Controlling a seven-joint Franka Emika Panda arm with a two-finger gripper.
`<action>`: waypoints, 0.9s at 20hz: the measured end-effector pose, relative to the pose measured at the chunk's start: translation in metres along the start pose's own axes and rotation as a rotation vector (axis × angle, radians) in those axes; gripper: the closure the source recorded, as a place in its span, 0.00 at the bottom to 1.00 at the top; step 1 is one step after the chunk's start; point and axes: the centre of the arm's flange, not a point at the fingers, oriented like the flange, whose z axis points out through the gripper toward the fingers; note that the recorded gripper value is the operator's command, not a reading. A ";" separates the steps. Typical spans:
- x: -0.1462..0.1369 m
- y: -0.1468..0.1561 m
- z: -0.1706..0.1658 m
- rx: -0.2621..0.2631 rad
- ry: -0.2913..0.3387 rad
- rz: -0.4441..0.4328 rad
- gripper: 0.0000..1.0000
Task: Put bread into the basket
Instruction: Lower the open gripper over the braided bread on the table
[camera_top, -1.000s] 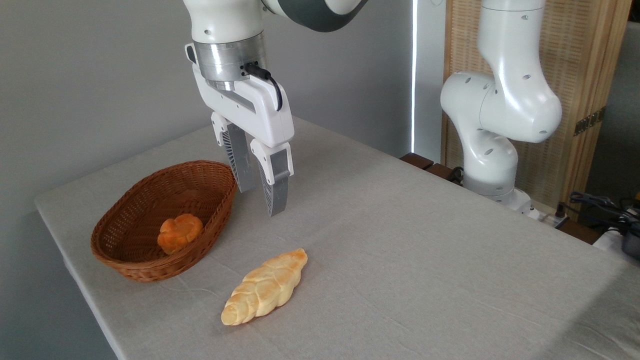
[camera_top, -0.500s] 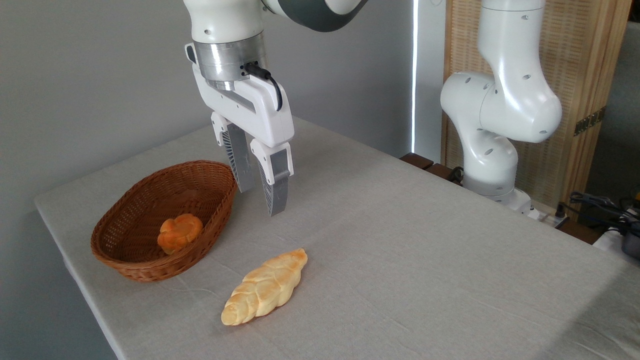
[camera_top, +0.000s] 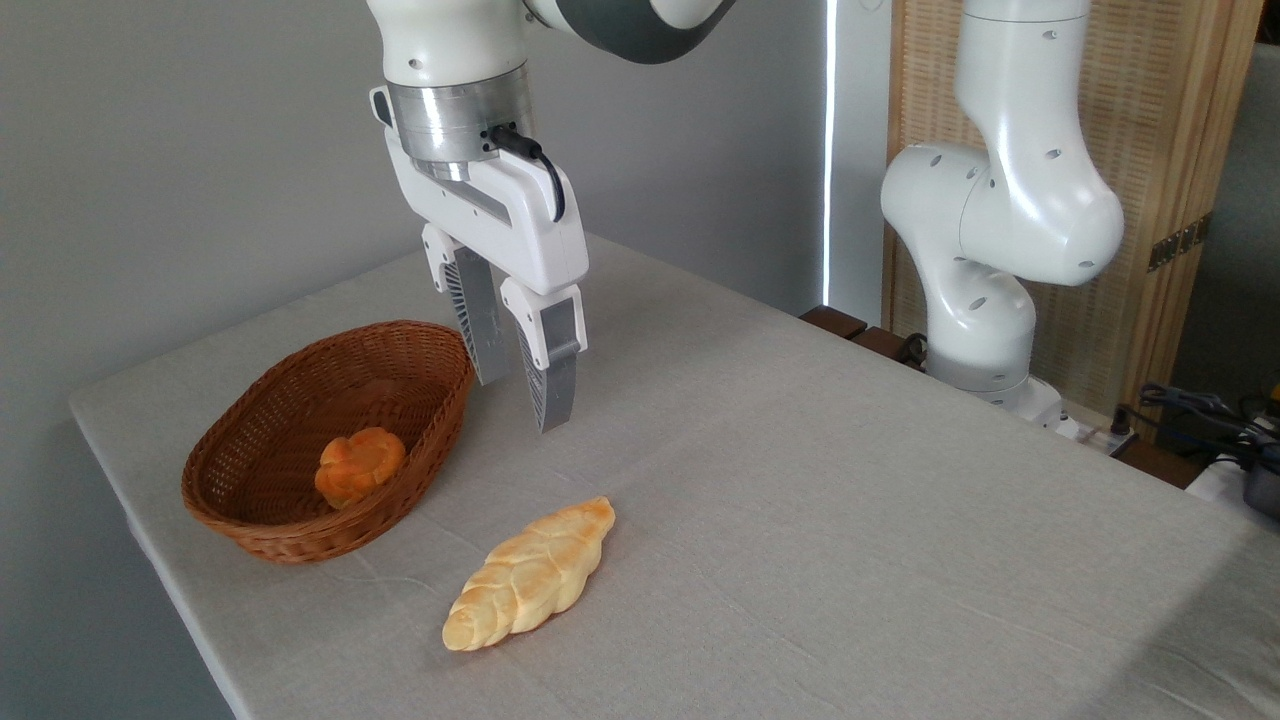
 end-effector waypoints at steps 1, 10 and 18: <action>0.000 0.000 0.000 0.000 0.000 0.000 0.00; -0.001 -0.002 0.000 0.000 0.000 -0.004 0.00; -0.004 -0.017 0.033 0.025 0.035 -0.034 0.00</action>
